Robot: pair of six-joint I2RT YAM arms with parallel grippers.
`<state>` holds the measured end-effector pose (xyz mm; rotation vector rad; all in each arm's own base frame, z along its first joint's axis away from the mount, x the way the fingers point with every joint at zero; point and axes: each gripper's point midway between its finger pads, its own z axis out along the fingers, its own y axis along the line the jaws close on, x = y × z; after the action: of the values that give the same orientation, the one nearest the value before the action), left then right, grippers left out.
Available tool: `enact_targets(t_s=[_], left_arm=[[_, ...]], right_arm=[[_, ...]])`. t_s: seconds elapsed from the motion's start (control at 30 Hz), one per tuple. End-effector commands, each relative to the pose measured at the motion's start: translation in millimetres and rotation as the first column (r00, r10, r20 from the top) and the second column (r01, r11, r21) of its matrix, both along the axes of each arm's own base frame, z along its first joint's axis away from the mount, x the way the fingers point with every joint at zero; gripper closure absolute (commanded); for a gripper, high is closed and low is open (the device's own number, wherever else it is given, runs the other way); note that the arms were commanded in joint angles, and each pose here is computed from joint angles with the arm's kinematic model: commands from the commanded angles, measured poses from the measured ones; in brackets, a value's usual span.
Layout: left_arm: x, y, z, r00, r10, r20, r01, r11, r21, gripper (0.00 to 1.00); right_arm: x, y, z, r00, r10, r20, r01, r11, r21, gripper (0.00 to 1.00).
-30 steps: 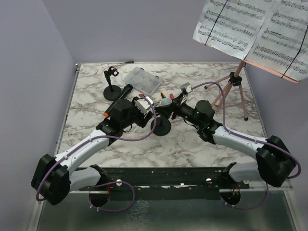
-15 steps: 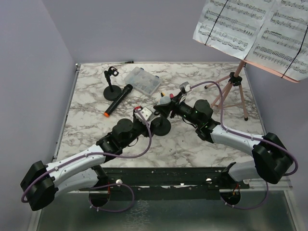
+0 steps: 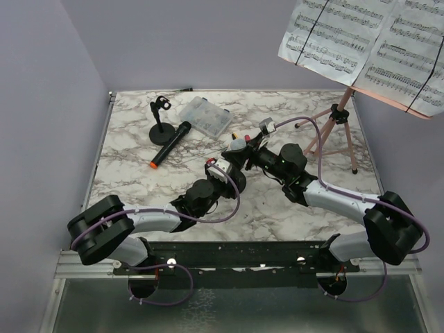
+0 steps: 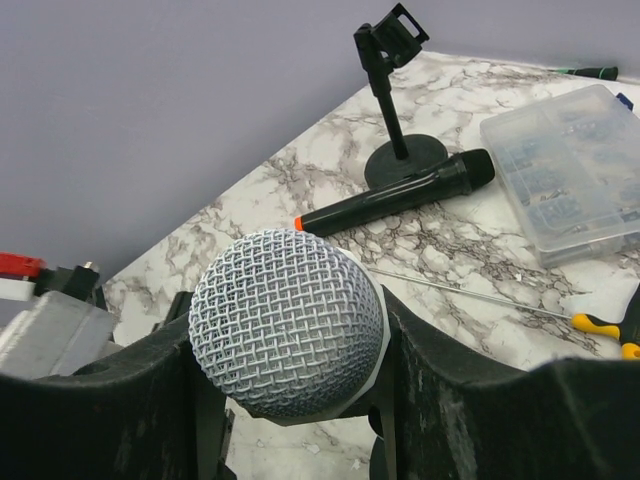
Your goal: Pack up the instrument practice props
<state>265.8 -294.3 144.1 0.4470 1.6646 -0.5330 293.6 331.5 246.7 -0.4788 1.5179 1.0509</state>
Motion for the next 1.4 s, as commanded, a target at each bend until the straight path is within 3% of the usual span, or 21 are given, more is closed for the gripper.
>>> enact_targets(t_s=[0.0, 0.53, 0.8, 1.1, 1.17, 1.37], left_arm=[[19, -1, 18, 0.993, 0.111, 0.037, -0.103, 0.980, -0.171, 0.31], [61, 16, 3, 0.956, 0.278, 0.089, -0.249, 0.936, -0.249, 0.35], [60, -1, 10, 0.978, 0.150, 0.146, -0.106, 0.957, -0.270, 0.39], [67, -13, 11, 0.968, 0.122, 0.221, -0.068, 0.969, -0.238, 0.47], [69, -15, 11, 0.965, 0.122, 0.230, -0.067, 0.970, -0.235, 0.51], [70, -9, 16, 0.955, 0.146, 0.257, -0.088, 0.970, -0.226, 0.81]], right_arm=[[-11, -3, -26, 0.997, 0.007, -0.079, -0.011, 0.999, -0.052, 0.99], [-33, -20, -33, 0.991, 0.022, -0.130, -0.038, 0.992, -0.120, 1.00], [-41, -24, -39, 0.986, 0.031, -0.166, -0.057, 0.987, -0.153, 0.99], [-35, -20, -33, 0.978, 0.013, -0.206, -0.043, 0.989, -0.143, 0.99], [-34, -19, -31, 0.976, 0.011, -0.216, -0.043, 0.989, -0.141, 0.99], [-28, -22, -27, 0.970, -0.036, -0.241, 0.002, 0.990, -0.138, 0.99]])
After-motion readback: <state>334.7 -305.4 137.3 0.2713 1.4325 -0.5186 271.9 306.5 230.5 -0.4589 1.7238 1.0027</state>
